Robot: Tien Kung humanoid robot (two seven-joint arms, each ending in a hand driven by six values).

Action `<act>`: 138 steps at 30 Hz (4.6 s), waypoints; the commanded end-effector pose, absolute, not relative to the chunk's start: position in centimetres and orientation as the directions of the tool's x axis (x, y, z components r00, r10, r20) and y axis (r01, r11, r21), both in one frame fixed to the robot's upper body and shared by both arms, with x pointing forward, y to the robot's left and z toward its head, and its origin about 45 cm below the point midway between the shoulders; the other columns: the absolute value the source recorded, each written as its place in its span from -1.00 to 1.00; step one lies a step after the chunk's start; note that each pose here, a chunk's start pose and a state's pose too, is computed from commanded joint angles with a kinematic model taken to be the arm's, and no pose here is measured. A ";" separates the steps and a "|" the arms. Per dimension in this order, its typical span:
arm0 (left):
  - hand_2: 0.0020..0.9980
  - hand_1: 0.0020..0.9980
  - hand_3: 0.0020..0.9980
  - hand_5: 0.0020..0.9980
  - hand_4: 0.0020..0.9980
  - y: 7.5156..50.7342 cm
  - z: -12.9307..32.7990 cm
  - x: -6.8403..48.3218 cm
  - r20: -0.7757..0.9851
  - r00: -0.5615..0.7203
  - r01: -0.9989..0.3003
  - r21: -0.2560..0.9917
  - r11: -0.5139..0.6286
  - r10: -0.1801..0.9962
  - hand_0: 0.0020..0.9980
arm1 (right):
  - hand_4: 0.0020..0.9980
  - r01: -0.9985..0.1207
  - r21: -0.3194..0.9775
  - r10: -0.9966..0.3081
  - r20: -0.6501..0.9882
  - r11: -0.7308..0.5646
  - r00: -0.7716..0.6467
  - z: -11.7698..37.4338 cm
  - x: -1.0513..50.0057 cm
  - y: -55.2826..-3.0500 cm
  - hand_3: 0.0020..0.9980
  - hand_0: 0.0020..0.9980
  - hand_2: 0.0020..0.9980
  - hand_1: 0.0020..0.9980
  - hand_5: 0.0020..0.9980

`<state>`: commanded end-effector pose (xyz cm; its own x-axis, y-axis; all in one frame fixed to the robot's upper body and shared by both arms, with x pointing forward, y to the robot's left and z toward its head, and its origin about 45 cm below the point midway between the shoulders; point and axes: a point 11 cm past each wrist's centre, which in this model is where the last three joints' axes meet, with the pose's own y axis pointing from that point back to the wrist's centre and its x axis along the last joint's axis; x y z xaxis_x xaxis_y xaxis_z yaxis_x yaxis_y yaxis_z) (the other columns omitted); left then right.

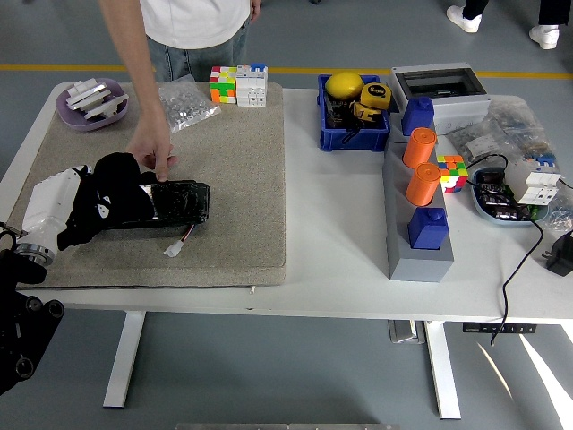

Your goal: Pick the rag up,wipe the panel,place it on the desk

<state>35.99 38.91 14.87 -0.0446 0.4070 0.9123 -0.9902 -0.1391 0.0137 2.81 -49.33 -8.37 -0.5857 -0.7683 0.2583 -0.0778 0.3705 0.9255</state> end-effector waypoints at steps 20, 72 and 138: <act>0.16 -0.77 -0.15 -1.00 -1.00 43.5 15.3 34.6 0.907 -0.111 -0.963 0.003 -0.270 0.405 -0.50 | 1.00 -0.083 0.926 -0.767 0.252 0.368 -0.590 -8.4 2.8 -49.2 0.20 0.54 0.38 0.28 0.06; 0.15 -0.75 -0.15 -1.00 -1.00 26.7 14.7 36.9 0.906 0.108 -0.984 0.039 0.173 0.410 -0.50 | 1.00 -0.090 0.921 -0.763 0.257 0.380 -0.593 -8.2 3.1 -49.7 0.21 0.54 0.38 0.28 0.09; 0.13 -0.72 -0.15 -1.00 -1.00 43.3 14.9 35.5 0.950 -0.019 -0.975 0.052 -0.217 0.313 -0.50 | 1.00 -0.093 0.919 -0.762 0.258 0.384 -0.595 -8.1 2.9 -49.8 0.21 0.54 0.38 0.28 0.09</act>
<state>35.51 43.32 14.95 -0.0191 0.3128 0.9496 -0.9748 -0.2169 0.0518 2.95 -49.79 -8.13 -0.5945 -0.7617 0.2577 -0.0935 0.3838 0.9187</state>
